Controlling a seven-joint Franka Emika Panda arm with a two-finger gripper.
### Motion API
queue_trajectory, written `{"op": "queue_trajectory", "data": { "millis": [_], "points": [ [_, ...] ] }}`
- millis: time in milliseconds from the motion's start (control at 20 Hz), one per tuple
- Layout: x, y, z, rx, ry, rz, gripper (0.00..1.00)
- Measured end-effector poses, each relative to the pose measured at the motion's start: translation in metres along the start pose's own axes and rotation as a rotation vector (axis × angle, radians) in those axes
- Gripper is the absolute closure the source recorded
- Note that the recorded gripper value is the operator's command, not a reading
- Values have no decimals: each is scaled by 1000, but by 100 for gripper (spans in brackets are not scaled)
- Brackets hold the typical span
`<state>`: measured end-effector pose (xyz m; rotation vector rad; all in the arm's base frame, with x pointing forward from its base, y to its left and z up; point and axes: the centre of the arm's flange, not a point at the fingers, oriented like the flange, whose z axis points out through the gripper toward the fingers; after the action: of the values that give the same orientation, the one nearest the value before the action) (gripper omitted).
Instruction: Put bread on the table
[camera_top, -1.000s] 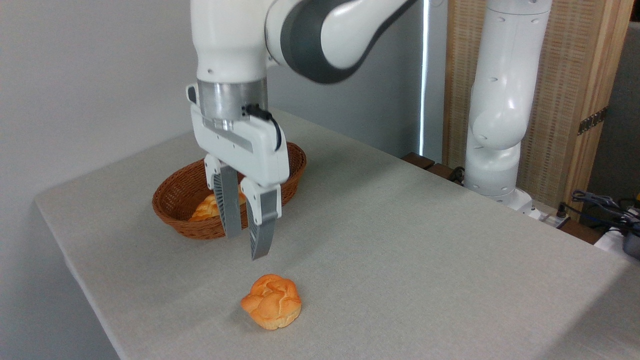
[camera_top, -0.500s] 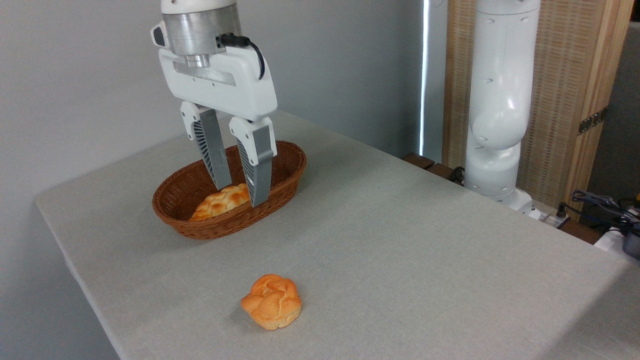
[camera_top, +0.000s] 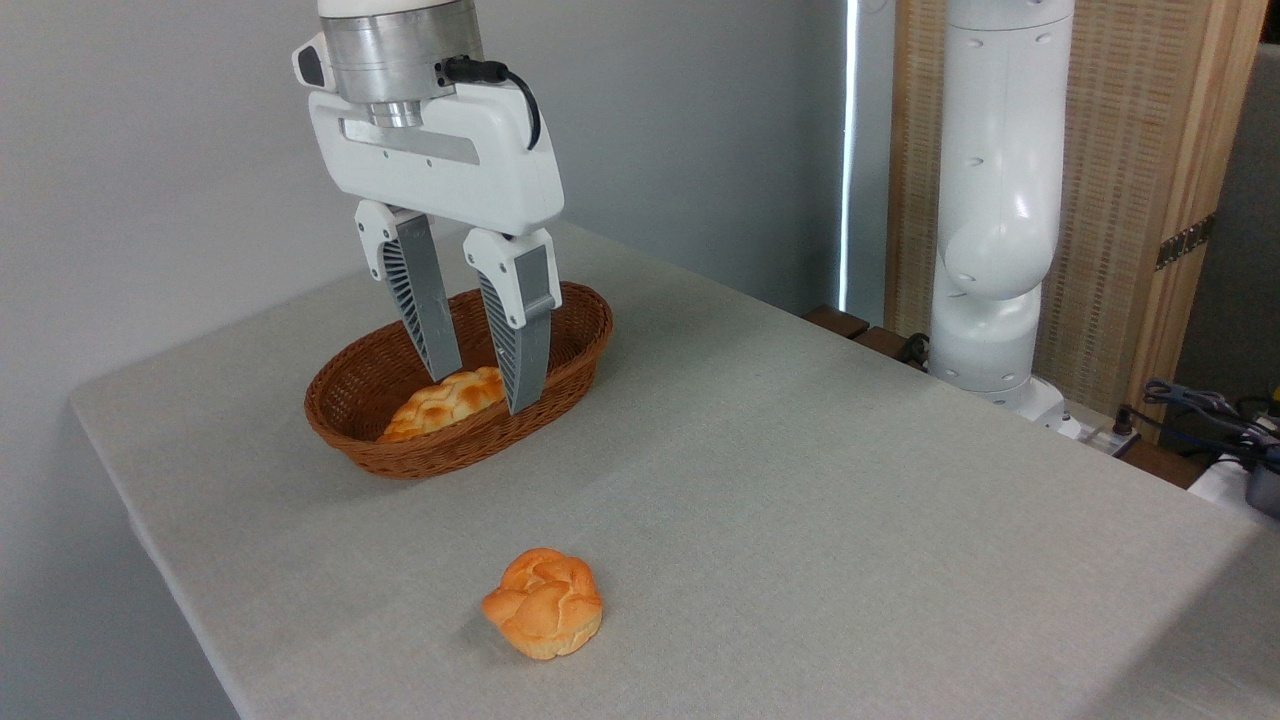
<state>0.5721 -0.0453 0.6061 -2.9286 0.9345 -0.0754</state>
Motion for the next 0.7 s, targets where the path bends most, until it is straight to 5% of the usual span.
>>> {"op": "queue_trajectory", "data": {
  "millis": [700],
  "points": [
    [-3,-6,9,-71,4,-10,0]
  ]
}}
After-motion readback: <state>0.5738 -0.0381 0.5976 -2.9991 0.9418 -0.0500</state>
